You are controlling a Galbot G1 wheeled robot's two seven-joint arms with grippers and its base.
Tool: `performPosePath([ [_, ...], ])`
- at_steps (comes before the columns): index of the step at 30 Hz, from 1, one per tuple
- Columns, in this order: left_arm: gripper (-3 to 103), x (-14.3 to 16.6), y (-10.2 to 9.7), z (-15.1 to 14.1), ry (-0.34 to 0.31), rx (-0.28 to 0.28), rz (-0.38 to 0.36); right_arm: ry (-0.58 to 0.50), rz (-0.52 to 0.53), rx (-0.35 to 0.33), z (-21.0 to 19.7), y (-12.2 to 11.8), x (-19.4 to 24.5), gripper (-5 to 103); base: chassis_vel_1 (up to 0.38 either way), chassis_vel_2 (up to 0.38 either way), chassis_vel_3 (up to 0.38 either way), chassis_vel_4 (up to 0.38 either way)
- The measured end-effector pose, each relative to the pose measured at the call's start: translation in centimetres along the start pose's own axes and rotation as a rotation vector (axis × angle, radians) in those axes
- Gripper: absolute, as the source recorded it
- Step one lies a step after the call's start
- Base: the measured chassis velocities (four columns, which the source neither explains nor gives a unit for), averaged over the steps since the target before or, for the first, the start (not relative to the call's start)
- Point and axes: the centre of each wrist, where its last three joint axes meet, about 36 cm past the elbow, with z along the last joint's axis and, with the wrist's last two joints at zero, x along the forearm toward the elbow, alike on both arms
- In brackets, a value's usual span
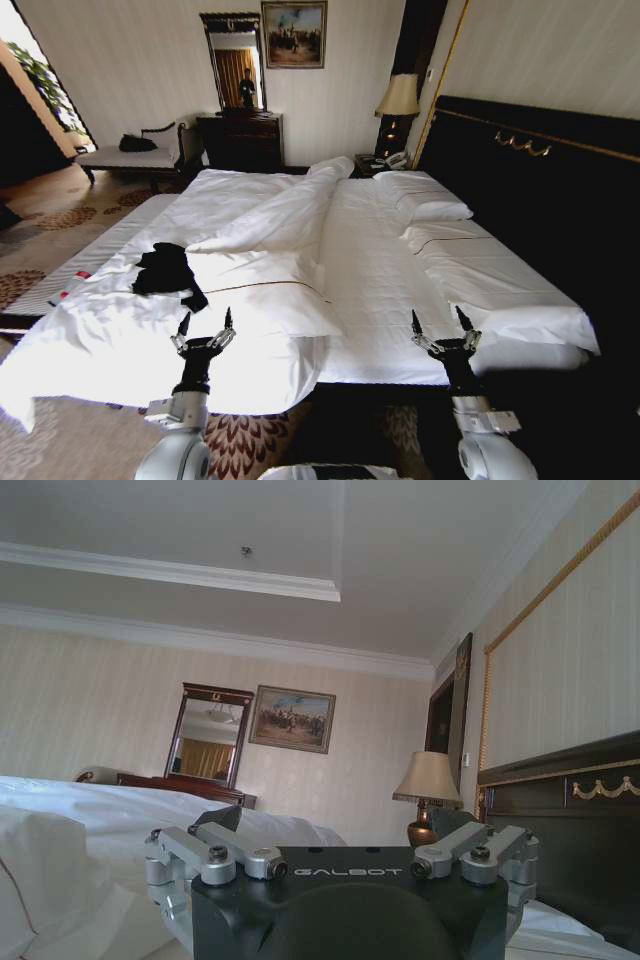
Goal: Fold the clothes on the bed.
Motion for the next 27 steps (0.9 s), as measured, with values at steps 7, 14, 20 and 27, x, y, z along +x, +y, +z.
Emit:
performPosePath([
  [7,100,-0.01,-0.02,0.0,-0.001,0.001,-0.001,0.002,-0.001,0.0,0.0,0.02,-0.02,100,0.069,0.059,-0.067,-0.071],
  [14,100,0.05,-0.03,0.02,-0.001,0.001,-0.001,0.002,-0.001,0.002,0.0,0.01,-0.02,100,0.065,0.06,-0.061,-0.067],
  [20,100,0.14,-0.05,-0.02,-0.001,0.001,-0.001,0.001,-0.009,0.004,0.0,-0.04,0.01,100,0.07,0.077,-0.079,-0.064],
  [27,100,0.32,0.02,-0.13,-0.002,-0.004,-0.001,0.002,-0.014,0.008,0.17,-0.01,0.14,100,0.08,0.081,-0.079,-0.082],
])
